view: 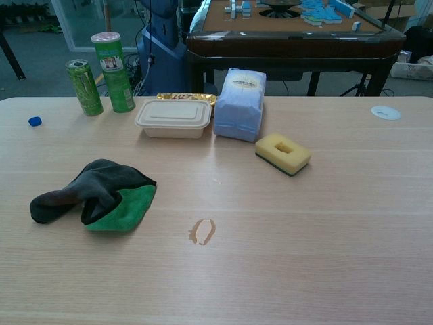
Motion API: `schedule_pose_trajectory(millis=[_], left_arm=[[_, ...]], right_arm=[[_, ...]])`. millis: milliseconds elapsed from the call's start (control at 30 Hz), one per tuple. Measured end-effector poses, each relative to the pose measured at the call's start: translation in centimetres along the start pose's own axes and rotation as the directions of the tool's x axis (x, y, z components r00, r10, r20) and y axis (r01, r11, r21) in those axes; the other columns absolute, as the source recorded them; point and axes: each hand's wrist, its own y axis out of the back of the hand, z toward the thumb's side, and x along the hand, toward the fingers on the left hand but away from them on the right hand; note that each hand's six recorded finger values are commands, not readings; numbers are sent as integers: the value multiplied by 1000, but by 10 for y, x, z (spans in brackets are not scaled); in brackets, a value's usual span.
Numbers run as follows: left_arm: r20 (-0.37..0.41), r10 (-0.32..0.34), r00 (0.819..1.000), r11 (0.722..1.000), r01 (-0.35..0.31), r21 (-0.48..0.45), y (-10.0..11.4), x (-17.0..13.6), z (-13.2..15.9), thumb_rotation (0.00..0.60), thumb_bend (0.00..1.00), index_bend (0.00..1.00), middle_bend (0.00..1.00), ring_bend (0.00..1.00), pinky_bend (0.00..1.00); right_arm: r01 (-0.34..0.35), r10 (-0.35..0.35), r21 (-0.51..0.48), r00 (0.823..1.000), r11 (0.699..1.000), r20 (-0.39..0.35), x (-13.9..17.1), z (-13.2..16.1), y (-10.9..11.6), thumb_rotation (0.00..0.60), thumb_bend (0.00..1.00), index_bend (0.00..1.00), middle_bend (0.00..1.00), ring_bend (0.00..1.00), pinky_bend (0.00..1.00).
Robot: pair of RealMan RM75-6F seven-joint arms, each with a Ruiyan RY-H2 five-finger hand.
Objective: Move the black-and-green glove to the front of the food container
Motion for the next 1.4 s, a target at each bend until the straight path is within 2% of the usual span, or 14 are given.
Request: schedule_pose_trajectory(millis=[333, 533, 633, 733, 967, 1100, 1233, 1400], left_arm=[[32, -15, 999, 1000, 16, -12, -2, 8, 3, 600, 115, 217, 169, 207, 227], [104, -40, 994, 999, 43, -30, -4, 28, 11, 600, 115, 202, 169, 205, 227], [140, -74, 987, 997, 78, -25, -7, 40, 18, 600, 115, 182, 166, 196, 227], [180, -125, 976, 991, 129, -14, -13, 55, 28, 600, 114, 168, 159, 193, 227], [294, -229, 928, 972, 236, 13, -32, 95, 66, 600, 115, 128, 135, 179, 227], [322, -277, 906, 957, 289, 11, -44, 115, 89, 600, 114, 126, 134, 177, 227], [340, -297, 892, 948, 317, -3, -56, 132, 115, 600, 114, 119, 134, 177, 227], [364, -328, 872, 940, 339, 35, -75, 145, 144, 600, 114, 101, 122, 159, 227]], right_arm=[[30, -30, 7, 1000, 1000, -1, -1, -2, 9, 600, 99, 244, 230, 228, 288], [71, -71, 38, 997, 997, -2, -4, -3, 25, 600, 99, 244, 230, 228, 287], [89, -89, 56, 996, 994, -5, -5, -2, 33, 600, 100, 244, 230, 228, 288], [101, -100, 64, 995, 993, -7, -5, -1, 39, 600, 99, 244, 230, 228, 288], [99, -99, 72, 995, 993, 1, -2, -1, 43, 600, 99, 244, 230, 228, 287], [101, -102, 72, 995, 992, 9, 0, -3, 44, 600, 99, 244, 230, 228, 288], [96, -98, 70, 995, 993, 19, 2, -6, 43, 600, 99, 244, 230, 228, 287], [85, -87, 65, 996, 994, 33, 4, -11, 40, 600, 99, 244, 231, 228, 288]])
